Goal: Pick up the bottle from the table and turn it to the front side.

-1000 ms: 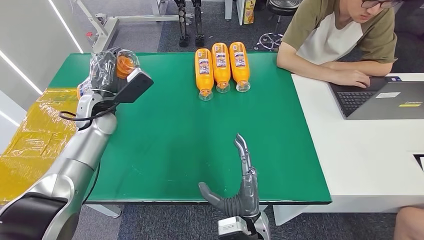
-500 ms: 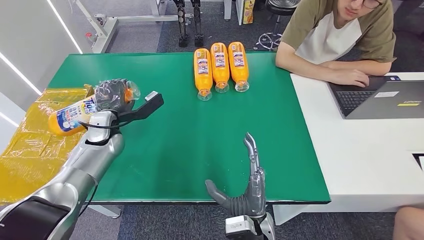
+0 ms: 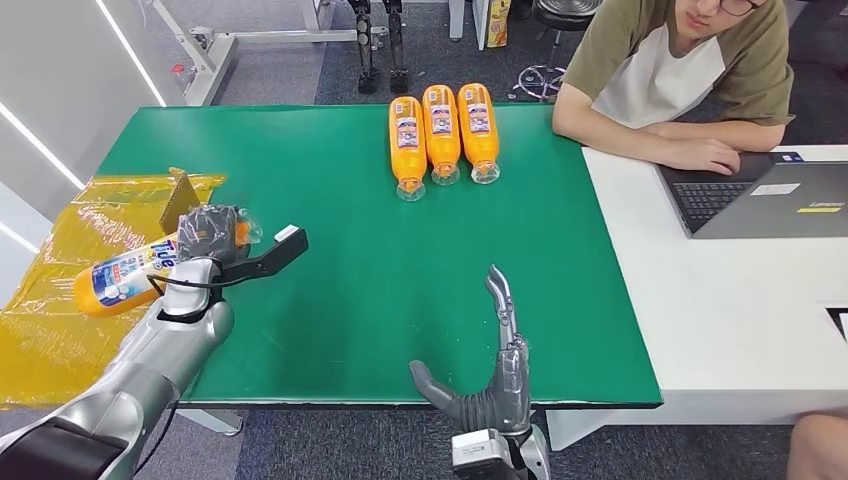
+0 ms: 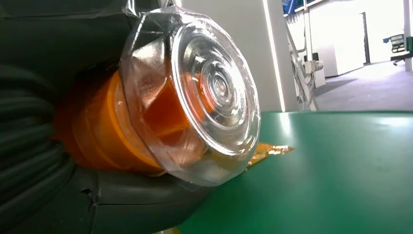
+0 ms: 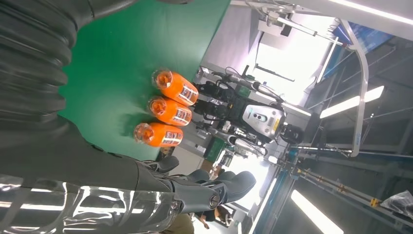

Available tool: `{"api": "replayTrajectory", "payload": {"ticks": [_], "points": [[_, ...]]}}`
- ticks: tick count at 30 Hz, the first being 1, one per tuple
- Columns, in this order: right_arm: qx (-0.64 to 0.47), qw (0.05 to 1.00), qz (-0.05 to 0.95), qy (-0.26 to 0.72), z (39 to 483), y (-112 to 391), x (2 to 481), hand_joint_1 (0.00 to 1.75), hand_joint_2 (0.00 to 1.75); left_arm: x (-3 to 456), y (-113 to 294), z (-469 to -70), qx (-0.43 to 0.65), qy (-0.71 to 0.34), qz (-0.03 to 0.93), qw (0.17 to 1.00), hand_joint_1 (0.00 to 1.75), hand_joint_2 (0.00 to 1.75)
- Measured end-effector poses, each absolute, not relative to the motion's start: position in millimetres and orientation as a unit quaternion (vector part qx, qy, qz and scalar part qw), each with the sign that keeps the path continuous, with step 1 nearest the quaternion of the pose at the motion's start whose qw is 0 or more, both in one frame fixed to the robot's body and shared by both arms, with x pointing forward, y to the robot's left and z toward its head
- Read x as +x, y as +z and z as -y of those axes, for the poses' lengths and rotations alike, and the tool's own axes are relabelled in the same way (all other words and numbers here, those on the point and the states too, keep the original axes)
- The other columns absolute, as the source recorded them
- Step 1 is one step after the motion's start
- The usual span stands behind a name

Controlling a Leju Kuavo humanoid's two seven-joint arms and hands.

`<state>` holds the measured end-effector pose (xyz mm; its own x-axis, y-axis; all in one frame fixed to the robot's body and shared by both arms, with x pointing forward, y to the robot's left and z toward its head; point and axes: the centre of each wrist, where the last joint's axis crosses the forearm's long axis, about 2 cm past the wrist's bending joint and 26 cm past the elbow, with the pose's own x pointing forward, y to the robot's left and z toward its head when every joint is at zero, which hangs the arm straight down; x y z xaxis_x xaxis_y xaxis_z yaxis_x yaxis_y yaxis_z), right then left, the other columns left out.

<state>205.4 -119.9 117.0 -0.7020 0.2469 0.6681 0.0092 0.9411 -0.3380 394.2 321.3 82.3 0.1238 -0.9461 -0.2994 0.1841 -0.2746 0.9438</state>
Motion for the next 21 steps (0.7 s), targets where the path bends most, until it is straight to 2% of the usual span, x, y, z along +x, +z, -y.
{"api": "replayTrajectory", "payload": {"ticks": [10, 17, 18, 21], "points": [[-0.070, 0.379, 0.909, 0.157, 119.6, 116.9, 205.6, 0.00, 1.75, 362.5, 47.0, -322.3, 0.536, -0.593, 0.313, 0.513, 1.75, 1.75], [-0.057, 0.385, 0.907, 0.162, 117.5, 115.2, 206.7, 0.00, 1.75, 354.2, 38.4, -319.2, 0.522, -0.603, 0.311, 0.518, 1.72, 1.75], [-0.053, 0.387, 0.906, 0.162, 117.2, 114.9, 207.0, 0.00, 1.75, 353.5, 37.7, -319.3, 0.521, -0.603, 0.311, 0.518, 1.61, 1.75], [-0.043, 0.389, 0.906, 0.163, 116.3, 114.1, 208.4, 0.00, 1.75, 351.4, 35.7, -319.7, 0.516, -0.607, 0.312, 0.518, 0.46, 1.75]]}}
